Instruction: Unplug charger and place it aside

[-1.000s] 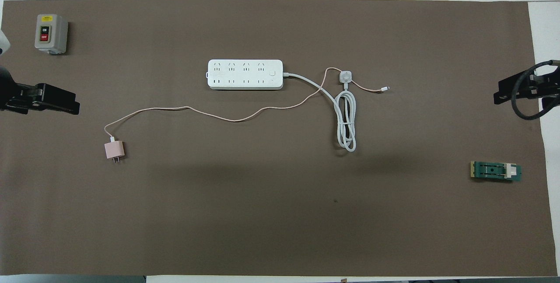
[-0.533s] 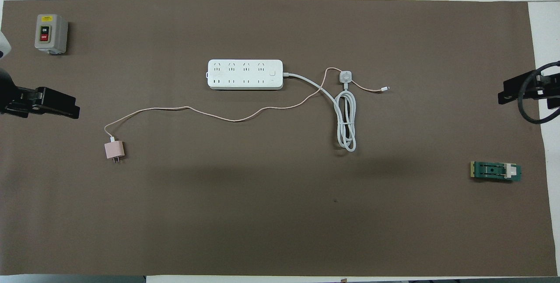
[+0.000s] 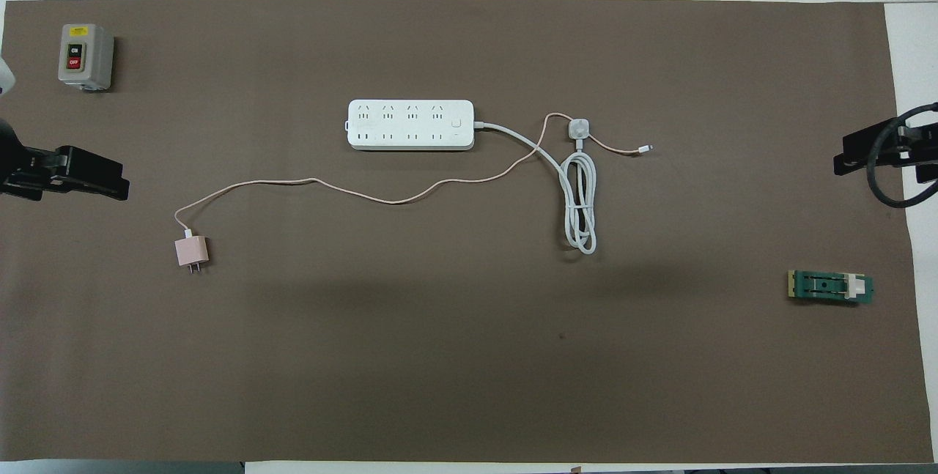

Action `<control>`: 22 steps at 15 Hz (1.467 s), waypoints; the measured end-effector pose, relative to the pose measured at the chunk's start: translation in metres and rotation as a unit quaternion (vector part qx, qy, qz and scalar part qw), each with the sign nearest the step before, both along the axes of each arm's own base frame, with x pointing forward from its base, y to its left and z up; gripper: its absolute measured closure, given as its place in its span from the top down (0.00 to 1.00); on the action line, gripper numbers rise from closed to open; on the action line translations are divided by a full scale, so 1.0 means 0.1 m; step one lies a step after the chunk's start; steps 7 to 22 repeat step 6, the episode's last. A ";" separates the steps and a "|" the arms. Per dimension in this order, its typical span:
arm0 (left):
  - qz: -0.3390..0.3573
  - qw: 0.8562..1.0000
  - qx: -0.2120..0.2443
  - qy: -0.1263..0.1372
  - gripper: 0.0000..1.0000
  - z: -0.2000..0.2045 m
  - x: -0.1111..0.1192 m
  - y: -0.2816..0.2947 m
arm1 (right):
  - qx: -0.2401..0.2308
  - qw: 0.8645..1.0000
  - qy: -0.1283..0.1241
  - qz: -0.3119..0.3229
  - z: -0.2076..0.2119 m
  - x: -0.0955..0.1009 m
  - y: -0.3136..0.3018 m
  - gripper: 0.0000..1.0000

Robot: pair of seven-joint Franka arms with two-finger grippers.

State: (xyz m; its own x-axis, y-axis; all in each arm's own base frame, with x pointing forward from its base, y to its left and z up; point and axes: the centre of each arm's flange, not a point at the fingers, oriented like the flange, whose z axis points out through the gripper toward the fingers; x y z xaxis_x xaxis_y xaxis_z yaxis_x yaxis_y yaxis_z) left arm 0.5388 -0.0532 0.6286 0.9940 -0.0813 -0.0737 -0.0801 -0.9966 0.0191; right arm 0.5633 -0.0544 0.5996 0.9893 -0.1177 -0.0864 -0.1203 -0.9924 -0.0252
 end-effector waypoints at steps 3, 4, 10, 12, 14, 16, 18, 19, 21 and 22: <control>0.010 1.000 0.001 0.000 1.00 0.00 0.00 0.00 | 0.000 1.000 0.000 0.000 0.00 0.00 0.00 1.00; 0.014 1.000 0.001 0.000 1.00 0.00 0.00 0.00 | 0.000 1.000 0.000 0.000 0.00 0.00 0.00 1.00; 0.017 1.000 0.001 0.000 1.00 0.00 0.00 0.00 | 0.000 1.000 0.000 0.000 0.00 0.00 0.00 1.00; 0.017 1.000 0.001 0.000 1.00 0.00 0.00 0.00 | 0.000 1.000 0.000 0.000 0.00 0.00 0.00 1.00; 0.017 1.000 0.001 0.000 1.00 0.00 0.00 0.00 | 0.000 1.000 0.000 0.000 0.00 0.00 0.00 1.00; 0.017 1.000 0.001 0.000 1.00 0.00 0.00 0.00 | 0.000 1.000 0.000 0.000 0.00 0.00 0.00 1.00; 0.017 1.000 0.001 0.000 1.00 0.00 0.00 0.00 | 0.000 1.000 0.000 0.000 0.00 0.00 0.00 1.00; 0.017 1.000 0.001 0.000 1.00 0.00 0.00 0.00 | 0.000 1.000 0.000 0.000 0.00 0.00 0.00 1.00; 0.017 1.000 0.001 0.000 1.00 0.00 0.00 0.00 | 0.000 1.000 0.000 0.000 0.00 0.00 0.00 1.00; 0.017 1.000 0.001 0.000 1.00 0.00 0.00 0.00 | 0.000 1.000 0.000 0.000 0.00 0.00 0.00 1.00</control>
